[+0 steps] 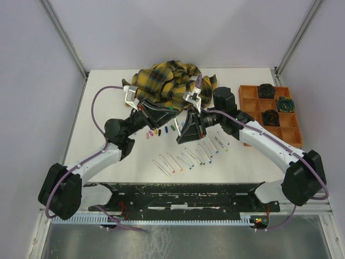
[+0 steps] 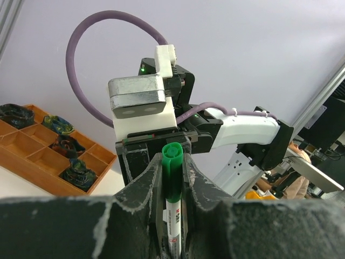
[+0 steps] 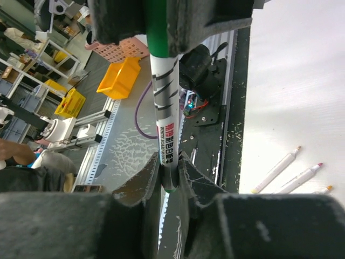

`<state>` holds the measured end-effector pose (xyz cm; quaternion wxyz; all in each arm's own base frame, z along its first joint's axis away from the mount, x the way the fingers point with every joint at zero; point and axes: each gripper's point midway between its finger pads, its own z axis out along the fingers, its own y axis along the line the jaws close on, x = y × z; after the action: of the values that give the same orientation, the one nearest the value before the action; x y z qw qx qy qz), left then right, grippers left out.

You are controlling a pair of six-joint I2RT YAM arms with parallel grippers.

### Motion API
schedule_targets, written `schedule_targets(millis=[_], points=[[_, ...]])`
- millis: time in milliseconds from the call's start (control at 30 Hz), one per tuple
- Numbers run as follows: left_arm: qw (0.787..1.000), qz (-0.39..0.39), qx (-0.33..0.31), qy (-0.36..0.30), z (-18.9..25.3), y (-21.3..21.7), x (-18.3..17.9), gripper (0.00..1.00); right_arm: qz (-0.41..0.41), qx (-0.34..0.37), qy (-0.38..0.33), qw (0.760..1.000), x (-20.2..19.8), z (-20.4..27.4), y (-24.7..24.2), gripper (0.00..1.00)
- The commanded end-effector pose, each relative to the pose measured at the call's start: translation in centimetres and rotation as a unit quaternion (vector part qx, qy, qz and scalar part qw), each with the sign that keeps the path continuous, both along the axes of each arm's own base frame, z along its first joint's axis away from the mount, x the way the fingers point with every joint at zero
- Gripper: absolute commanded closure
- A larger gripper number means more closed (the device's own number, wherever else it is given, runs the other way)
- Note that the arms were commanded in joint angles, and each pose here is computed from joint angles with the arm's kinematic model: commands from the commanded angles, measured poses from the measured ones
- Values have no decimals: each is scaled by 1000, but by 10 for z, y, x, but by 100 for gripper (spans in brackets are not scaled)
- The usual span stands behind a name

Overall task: Open the pen caps
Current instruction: Open the pen cap from the pen.

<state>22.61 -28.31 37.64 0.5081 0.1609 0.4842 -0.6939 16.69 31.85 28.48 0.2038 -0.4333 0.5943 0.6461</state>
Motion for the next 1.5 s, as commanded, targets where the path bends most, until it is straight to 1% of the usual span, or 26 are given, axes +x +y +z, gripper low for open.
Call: schedule_targets(millis=[0,67,267,467,533,600,667,700,733,767,867,933,1000,1067,1133,1233,1300,1333,1400,1467], points=[[1000,11,-14,-11,13,5,-2,97,-26,5,-29,999,7,15,3,72],[1000,15,-11,0,5,2,0,97,-53,0,-30,998,15,12,5,65],[999,41,-1,26,-17,-1,4,97,-94,19,-35,995,25,14,8,56],[997,62,12,36,-29,-6,6,97,-120,15,-37,992,34,7,8,56],[997,68,16,37,-31,-8,5,97,-121,14,-35,992,35,3,9,59],[996,80,13,37,-30,-5,7,97,-121,12,-32,992,36,1,9,66],[994,99,10,36,-30,0,9,97,-118,10,-29,993,36,-1,10,77],[993,112,10,33,-30,3,12,97,-115,10,-27,993,36,-1,11,86],[991,128,7,30,-27,7,14,97,-114,9,-24,993,36,-3,11,98],[989,147,6,26,-25,12,18,97,-114,7,-21,993,36,-4,12,100],[975,223,-3,13,-4,31,37,97,-103,3,-5,995,34,-10,15,100],[963,269,-10,-1,18,48,54,97,-96,0,8,995,31,-13,19,100],[954,299,-29,-16,43,67,68,97,-91,-1,17,996,28,-17,23,100],[947,316,-58,-23,66,88,80,97,-84,-4,25,996,25,-21,26,100],[946,310,-82,-35,86,103,85,97,-79,-9,32,996,24,-26,29,100],[949,298,-97,-47,105,116,89,97,-75,-12,36,996,23,-29,31,100],[949,298,-90,-40,103,118,90,97,-77,-14,27,997,24,-27,31,100],[948,307,-80,-26,96,120,92,97,-79,-22,19,996,24,-29,29,100],[942,332,-45,24,63,124,100,97,-90,-41,-6,995,28,-30,26,100],[931,357,-7,80,20,131,104,97,-102,-63,-16,993,31,-35,22,100]])
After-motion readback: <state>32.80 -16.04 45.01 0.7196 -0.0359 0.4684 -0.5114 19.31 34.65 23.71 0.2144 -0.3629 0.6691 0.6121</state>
